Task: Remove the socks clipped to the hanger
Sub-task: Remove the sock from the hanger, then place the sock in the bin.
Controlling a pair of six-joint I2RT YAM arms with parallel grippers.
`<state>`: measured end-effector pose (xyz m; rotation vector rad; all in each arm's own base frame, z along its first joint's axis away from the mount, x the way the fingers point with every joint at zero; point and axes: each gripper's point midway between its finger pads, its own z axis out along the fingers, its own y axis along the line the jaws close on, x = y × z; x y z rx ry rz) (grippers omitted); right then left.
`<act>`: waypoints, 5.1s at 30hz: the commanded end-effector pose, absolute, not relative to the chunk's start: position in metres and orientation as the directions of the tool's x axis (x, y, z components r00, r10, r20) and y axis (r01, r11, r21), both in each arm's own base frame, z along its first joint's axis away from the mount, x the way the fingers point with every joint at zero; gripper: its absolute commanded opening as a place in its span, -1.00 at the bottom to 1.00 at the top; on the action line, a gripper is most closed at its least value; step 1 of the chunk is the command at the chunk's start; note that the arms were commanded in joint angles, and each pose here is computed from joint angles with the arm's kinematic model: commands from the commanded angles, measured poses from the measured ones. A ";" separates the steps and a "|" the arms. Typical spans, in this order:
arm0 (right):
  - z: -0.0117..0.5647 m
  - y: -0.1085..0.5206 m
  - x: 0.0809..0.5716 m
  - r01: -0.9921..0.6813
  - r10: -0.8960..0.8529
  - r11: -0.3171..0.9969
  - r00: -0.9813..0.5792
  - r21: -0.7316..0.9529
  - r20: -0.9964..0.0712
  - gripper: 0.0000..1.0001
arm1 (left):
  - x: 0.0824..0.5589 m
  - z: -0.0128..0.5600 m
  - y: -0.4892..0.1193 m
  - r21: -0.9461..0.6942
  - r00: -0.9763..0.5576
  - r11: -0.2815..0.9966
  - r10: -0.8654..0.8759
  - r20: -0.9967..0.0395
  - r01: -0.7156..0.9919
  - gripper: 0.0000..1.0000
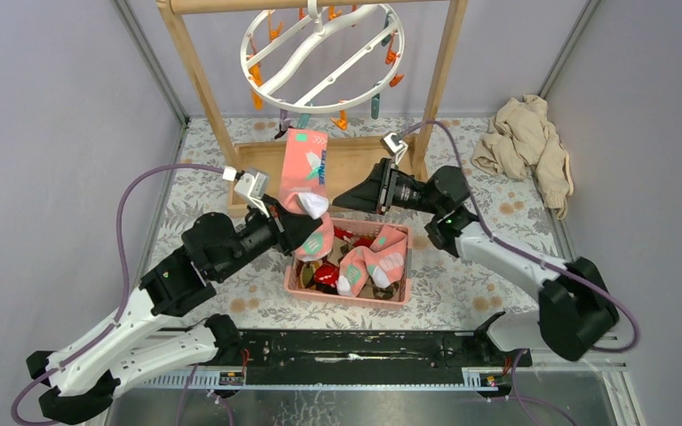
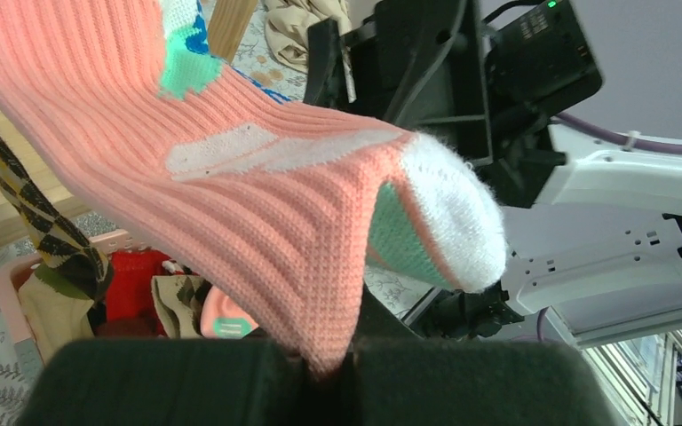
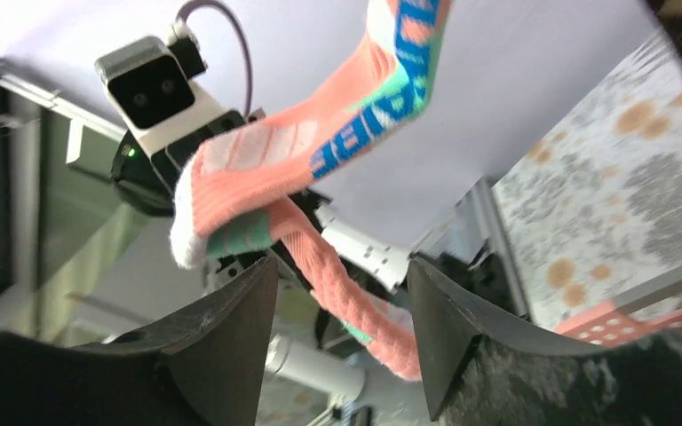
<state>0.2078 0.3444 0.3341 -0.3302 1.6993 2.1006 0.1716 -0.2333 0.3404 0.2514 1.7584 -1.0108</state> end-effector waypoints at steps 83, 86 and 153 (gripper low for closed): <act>0.446 0.378 0.351 -0.809 0.569 0.177 -0.380 0.560 -0.729 0.25 | 0.147 0.300 -0.266 -0.587 -0.606 0.520 -0.157 -0.780 0.621 -0.99; 0.445 0.378 0.352 -0.810 0.570 0.178 -0.377 0.558 -0.730 0.17 | 0.146 0.299 -0.268 -0.588 -0.609 0.517 -0.151 -0.778 0.622 -0.99; 0.206 0.251 0.230 -0.518 0.142 0.647 -0.639 0.560 -0.756 0.55 | 0.212 0.092 -0.301 -0.449 -0.703 0.772 -0.004 -0.711 0.450 0.59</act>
